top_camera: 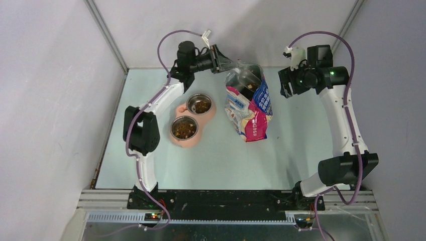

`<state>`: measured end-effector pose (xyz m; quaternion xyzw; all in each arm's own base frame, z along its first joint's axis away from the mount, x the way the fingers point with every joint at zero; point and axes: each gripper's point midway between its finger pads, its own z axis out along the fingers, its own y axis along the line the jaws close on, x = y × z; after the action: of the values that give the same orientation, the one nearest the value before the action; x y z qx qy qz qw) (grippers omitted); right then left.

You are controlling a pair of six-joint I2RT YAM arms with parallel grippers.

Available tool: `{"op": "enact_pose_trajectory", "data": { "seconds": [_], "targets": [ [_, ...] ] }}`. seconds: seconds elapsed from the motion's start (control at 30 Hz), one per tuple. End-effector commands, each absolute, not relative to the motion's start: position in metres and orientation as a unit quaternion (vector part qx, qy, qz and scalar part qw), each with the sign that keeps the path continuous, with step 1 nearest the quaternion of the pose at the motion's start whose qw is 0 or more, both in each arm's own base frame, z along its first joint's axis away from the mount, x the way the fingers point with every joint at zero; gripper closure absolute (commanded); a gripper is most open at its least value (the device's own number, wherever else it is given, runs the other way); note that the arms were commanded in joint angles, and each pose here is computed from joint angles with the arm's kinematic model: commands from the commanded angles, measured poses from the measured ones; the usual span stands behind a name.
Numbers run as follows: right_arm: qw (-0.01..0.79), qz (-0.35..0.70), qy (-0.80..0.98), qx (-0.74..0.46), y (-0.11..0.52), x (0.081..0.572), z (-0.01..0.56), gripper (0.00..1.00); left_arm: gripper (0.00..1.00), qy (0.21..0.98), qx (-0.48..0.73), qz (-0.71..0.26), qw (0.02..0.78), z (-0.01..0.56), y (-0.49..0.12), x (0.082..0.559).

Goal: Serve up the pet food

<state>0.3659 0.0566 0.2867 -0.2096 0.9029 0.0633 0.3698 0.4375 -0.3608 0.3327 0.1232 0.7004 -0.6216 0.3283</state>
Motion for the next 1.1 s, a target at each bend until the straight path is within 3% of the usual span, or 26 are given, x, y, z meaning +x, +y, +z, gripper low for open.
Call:
{"op": "enact_pose_trajectory", "data": {
  "seconds": [0.0, 0.47, 0.83, 1.07],
  "targets": [
    [0.392, 0.046, 0.895, -0.21, 0.052, 0.364, 0.302, 0.3, 1.0, 0.662, 0.115, -0.655, 0.346, 0.372, -0.348, 0.436],
    [0.388, 0.04, 0.896, -0.213, 0.05, 0.364, 0.298, 0.3, 1.0, 0.674, 0.084, -0.642, 0.355, 0.364, -0.337, 0.444],
    [0.394, 0.045, 0.891, -0.22, 0.053, 0.366, 0.301, 0.31, 1.0, 0.761, 0.179, -0.451, 0.43, 0.323, -0.347, 0.441],
    [0.517, 0.11, 0.792, -0.304, 0.098, 0.371, 0.403, 0.31, 1.0, 0.725, 0.196, -0.492, 0.44, 0.36, -0.351, 0.425]
  ]
}}
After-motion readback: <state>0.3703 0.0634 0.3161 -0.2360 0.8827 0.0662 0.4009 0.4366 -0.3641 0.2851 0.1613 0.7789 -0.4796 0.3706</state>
